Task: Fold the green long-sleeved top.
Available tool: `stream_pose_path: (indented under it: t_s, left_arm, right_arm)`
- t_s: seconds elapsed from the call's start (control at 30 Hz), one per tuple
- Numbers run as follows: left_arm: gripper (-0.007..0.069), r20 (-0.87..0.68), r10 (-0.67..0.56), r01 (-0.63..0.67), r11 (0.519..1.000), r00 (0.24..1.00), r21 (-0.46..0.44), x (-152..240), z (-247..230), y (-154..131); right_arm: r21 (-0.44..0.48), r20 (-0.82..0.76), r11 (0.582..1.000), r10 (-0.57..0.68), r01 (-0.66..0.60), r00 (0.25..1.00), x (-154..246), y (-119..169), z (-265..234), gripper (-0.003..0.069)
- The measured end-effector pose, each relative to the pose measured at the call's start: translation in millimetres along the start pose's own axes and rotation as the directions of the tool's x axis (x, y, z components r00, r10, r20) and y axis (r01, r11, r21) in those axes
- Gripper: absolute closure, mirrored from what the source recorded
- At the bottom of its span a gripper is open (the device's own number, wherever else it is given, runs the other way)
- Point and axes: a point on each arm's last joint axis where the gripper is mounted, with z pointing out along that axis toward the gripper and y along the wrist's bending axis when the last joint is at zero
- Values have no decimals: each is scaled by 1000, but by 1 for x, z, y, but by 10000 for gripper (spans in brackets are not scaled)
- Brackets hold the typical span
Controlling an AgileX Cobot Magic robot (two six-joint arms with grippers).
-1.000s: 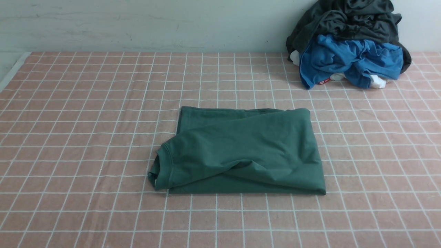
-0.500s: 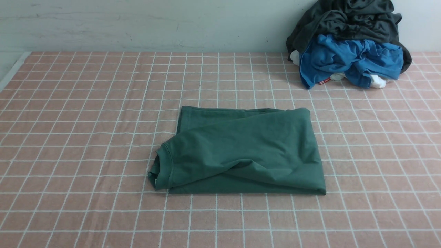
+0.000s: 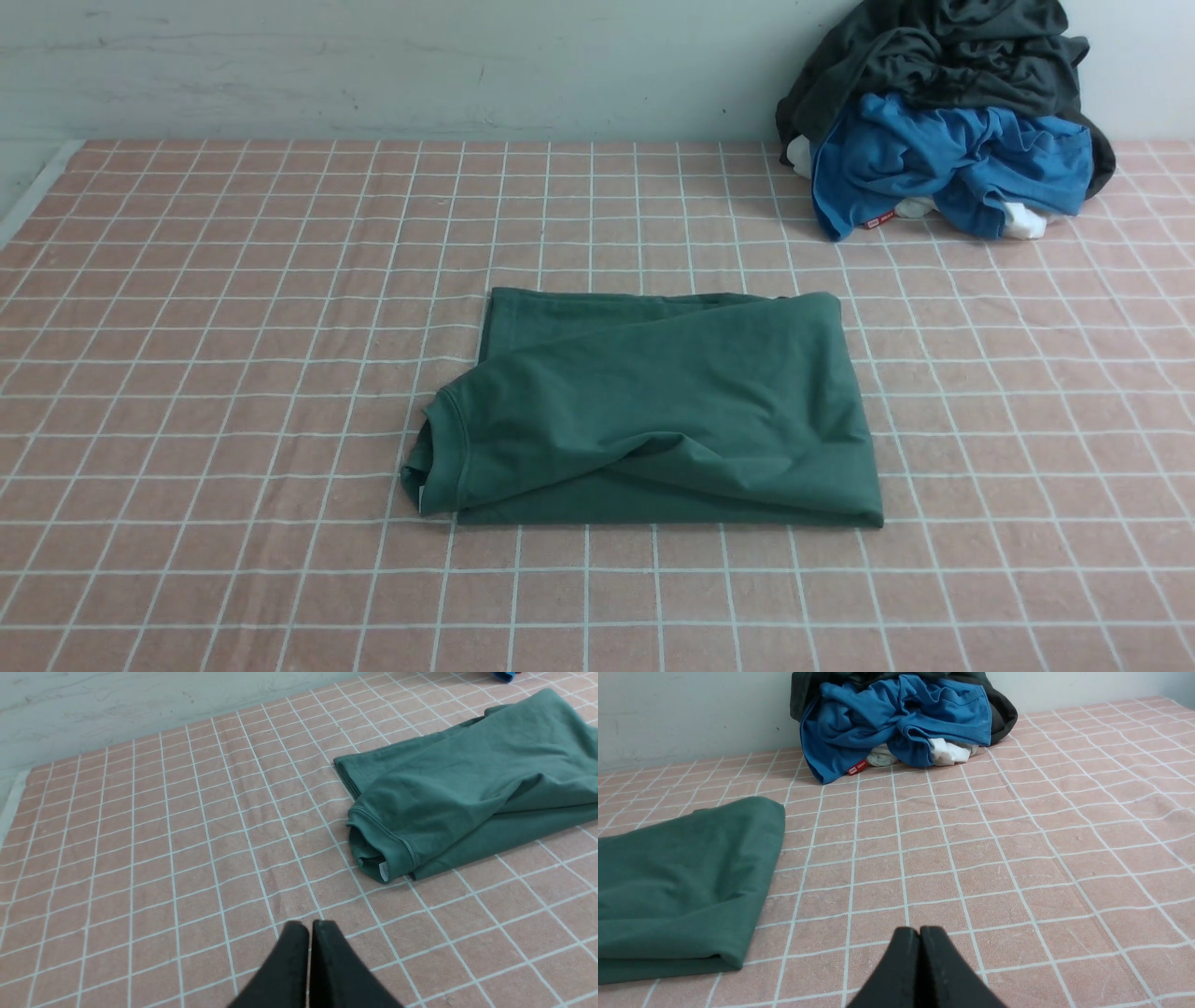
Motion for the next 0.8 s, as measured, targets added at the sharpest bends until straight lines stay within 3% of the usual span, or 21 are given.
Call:
stream_pose_path:
  t_s: [0.53,0.67,0.7,0.73,0.77,0.8]
  left_arm:
    - [632,44,23,-22,999,999,-27,9,14,1]
    - [632,204,21,1,994,979,-106,16,27,2]
    - [632,236,23,17,986,971,-167,20,30,3]
    - [632,262,26,17,987,965,-158,22,32,4]
    - [632,288,30,48,964,957,-261,29,36,5]
    - [632,303,33,37,974,952,-223,36,39,6]
  right_arm:
    - [0,0,1000,0,0,1000,0,0,0,673]
    - [0,0,1000,0,0,1000,0,0,0,673]
    - [0,0,1000,0,0,1000,0,0,0,673]
    - [0,0,1000,0,0,1000,0,0,0,673]
    - [0,0,1000,0,0,1000,0,0,0,673]
    - [0,0,1000,0,0,1000,0,0,0,673]
